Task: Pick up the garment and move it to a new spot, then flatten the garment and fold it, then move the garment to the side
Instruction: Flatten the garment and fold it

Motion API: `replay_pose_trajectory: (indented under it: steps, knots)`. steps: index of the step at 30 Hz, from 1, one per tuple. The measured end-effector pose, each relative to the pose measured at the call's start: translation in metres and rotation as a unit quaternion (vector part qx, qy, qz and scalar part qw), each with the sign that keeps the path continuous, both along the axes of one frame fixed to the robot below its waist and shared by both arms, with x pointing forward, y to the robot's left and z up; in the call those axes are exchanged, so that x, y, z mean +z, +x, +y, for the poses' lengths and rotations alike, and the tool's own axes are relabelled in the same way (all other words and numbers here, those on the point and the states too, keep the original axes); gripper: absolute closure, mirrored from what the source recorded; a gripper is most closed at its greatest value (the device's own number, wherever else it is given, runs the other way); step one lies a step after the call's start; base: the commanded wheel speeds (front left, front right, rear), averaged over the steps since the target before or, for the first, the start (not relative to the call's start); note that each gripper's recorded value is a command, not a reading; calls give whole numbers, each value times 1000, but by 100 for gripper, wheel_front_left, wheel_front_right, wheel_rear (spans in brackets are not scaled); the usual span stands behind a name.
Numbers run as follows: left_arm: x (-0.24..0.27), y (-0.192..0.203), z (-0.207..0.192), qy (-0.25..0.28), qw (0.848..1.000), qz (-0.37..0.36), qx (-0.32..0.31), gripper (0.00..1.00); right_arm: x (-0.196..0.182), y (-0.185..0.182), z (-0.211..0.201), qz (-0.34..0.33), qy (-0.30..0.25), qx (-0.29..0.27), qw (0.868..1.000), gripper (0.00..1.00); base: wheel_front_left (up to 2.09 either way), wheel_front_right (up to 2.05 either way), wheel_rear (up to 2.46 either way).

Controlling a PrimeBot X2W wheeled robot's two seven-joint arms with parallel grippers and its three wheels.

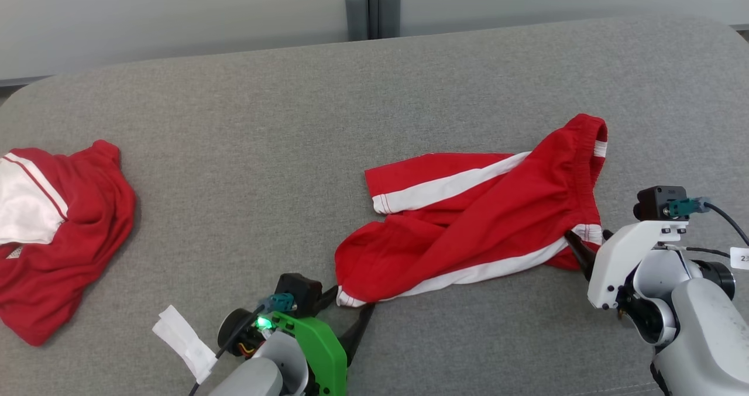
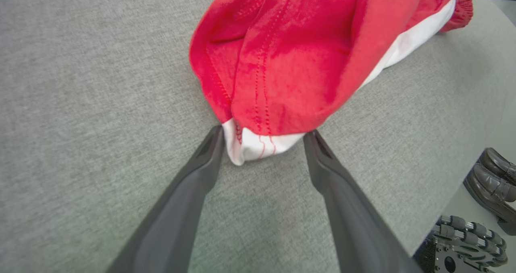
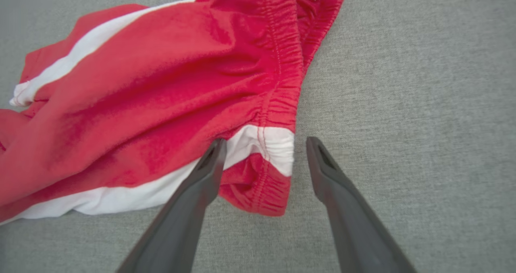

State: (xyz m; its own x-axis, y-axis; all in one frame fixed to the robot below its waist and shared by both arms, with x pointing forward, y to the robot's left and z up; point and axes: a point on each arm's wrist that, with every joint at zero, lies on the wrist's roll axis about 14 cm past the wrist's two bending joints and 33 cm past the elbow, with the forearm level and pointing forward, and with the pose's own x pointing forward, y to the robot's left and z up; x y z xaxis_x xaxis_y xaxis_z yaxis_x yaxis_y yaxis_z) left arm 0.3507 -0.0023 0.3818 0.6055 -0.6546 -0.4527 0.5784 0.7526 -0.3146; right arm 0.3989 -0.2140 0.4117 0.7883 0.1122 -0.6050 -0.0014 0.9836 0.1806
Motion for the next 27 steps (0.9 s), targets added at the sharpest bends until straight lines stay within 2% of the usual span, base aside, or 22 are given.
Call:
replay_pose_trajectory:
  steps: [15, 27]
  knots:
    - [21, 16, 12, -17, 999, -44, 20, 0, 1, 10, 5, -8, 6, 10, 1000, 0, 0, 0, 0]
    - [3, 2, 4, 0, 1000, 12, -1, 0, -12, 4, 11, 19, 12, 12, 1000, 0, 0, 0, 0]
